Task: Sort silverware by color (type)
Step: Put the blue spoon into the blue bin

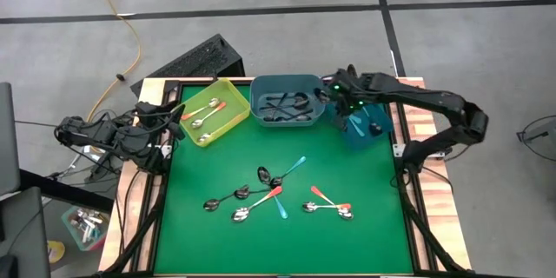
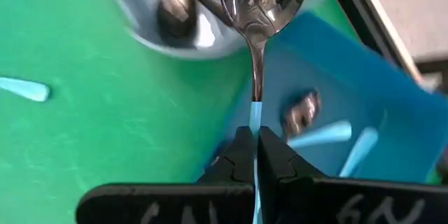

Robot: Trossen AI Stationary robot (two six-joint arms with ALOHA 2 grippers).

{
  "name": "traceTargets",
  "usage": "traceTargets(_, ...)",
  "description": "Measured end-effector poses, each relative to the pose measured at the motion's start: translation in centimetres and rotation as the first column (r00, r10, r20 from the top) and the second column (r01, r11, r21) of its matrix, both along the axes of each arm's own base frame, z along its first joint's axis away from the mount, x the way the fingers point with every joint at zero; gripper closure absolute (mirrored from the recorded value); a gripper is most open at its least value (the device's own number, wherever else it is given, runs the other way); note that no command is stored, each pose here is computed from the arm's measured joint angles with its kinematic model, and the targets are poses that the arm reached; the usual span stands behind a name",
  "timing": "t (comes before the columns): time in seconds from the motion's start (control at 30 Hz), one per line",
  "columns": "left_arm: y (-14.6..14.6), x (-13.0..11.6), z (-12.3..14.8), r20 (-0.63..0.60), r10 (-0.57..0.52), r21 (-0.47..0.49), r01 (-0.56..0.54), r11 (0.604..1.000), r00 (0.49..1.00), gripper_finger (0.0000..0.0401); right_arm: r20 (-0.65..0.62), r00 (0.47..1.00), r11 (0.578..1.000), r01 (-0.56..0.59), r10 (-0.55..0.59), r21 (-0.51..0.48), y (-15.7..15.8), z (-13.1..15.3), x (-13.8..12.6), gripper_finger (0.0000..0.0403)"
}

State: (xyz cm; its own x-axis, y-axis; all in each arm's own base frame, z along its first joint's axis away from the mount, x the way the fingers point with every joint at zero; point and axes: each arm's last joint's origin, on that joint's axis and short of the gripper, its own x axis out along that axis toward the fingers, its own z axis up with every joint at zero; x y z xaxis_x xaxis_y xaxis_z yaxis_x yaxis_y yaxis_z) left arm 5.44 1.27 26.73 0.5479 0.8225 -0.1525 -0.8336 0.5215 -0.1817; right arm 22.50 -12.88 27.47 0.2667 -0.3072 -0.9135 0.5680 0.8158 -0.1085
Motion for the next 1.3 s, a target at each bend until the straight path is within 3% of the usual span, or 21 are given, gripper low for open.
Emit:
traceTargets(0.17, 0.0, 0.0, 0.0, 0.013, 0.003, -0.009, -0.002, 1.0, 1.0, 0.0258, -0.044, 0.991, 0.992, 0.129, -0.129, -0.019, 0.0, -1.7, -2.4, 0.0394)
traceTargets(0.4, 0.0, 0.0, 0.0, 0.023, 0.005, -0.015, -0.005, 1.0, 1.0, 0.0258, -0.056, 0.978, 0.98, 0.201, -0.201, -0.012, -0.3, -3.2, -4.0, 0.0394)
traceTargets(0.73, 0.0, 0.0, 0.0, 0.037, -0.002, -0.03, 0.003, 1.0, 0.999, 0.0258, -0.077, 0.957, 0.959, 0.282, -0.281, 0.0, -0.8, -7.7, -5.7, 0.0394)
traceTargets(1.07, 0.0, 0.0, 0.0, 0.037, 0.0, -0.03, 0.002, 1.0, 0.999, 0.0258, -0.07, 0.913, 0.916, 0.402, -0.401, -0.002, -2.6, -9.5, -8.0, 0.0394)
traceTargets(1.3, 0.0, 0.0, 0.0, 0.037, 0.0, -0.03, 0.001, 1.0, 0.999, 0.0258, -0.035, 0.903, 0.904, 0.428, -0.428, -0.008, -3.1, -9.6, -8.3, 0.0394)
